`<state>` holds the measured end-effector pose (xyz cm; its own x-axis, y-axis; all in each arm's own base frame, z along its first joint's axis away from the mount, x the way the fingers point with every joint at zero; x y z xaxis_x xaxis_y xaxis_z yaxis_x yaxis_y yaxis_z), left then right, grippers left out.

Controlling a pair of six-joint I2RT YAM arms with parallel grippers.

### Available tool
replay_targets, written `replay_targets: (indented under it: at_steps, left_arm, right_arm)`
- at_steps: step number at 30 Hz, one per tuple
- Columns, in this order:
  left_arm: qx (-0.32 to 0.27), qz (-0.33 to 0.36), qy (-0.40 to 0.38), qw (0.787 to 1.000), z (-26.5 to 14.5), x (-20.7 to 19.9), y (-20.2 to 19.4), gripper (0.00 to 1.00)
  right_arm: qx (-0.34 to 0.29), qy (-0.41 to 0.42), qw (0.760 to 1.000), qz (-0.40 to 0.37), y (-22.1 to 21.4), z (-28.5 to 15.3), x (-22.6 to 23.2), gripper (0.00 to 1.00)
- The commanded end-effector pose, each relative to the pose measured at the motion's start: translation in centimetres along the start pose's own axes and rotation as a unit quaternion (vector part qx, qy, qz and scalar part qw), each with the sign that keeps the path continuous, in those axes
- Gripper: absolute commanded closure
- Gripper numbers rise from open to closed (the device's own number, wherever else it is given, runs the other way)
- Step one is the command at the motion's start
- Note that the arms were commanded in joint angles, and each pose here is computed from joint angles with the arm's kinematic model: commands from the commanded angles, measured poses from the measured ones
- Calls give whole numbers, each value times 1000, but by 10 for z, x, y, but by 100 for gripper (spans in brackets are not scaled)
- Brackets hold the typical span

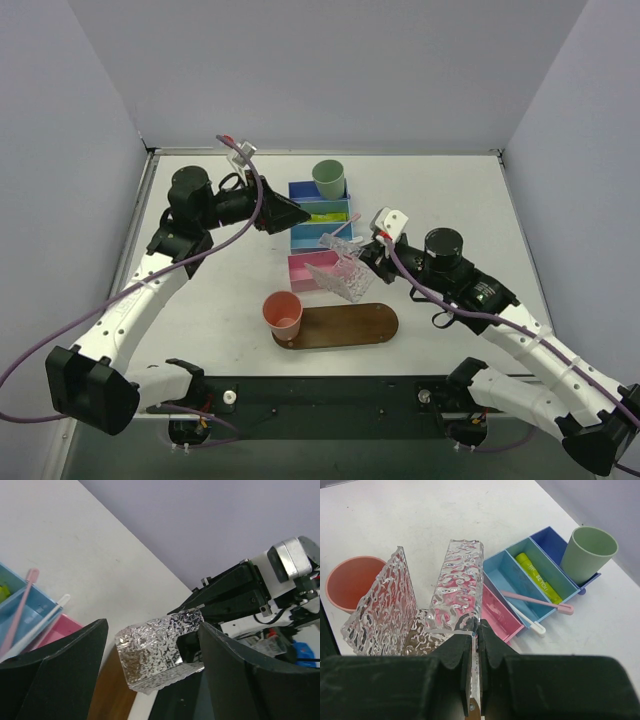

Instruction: Prepare toiletry sets of a toothbrush and toothpaste on the tray

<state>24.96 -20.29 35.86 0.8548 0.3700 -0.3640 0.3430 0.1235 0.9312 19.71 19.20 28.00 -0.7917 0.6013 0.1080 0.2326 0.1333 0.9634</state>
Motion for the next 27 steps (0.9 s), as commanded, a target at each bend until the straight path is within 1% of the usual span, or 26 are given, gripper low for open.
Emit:
replay_targets:
  at_steps: [1,5,11,18,27]
  left_arm:
    - [7,-123,-52,991,3,-12,2,17]
    - [20,-163,-57,985,4,-11,-9,19]
    - [42,-188,-49,980,4,-11,-16,20]
    - [68,-216,-78,971,8,-20,-20,21]
    - [85,-236,-108,962,9,-33,-24,30]
  right_arm:
    - [-103,29,992,-73,34,-5,6,100]
    - [-133,30,985,-103,40,-7,7,100]
    - [-157,39,975,-151,42,-9,13,100]
    - [-171,55,966,-185,45,-10,26,100]
    - [-176,61,960,-209,45,-12,33,100]
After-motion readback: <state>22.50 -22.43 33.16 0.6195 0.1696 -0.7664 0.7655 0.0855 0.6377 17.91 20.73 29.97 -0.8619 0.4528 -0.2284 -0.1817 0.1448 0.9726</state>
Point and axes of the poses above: each gripper's point midway between its finger pads, its own z axis out along the fingers, its own x axis along the line the jaws close on, y = z × x, the point moved 6 cm from there along -z, back along the fingers, and after that the axes turned 14 degrees about z, right-handed, at the moved point
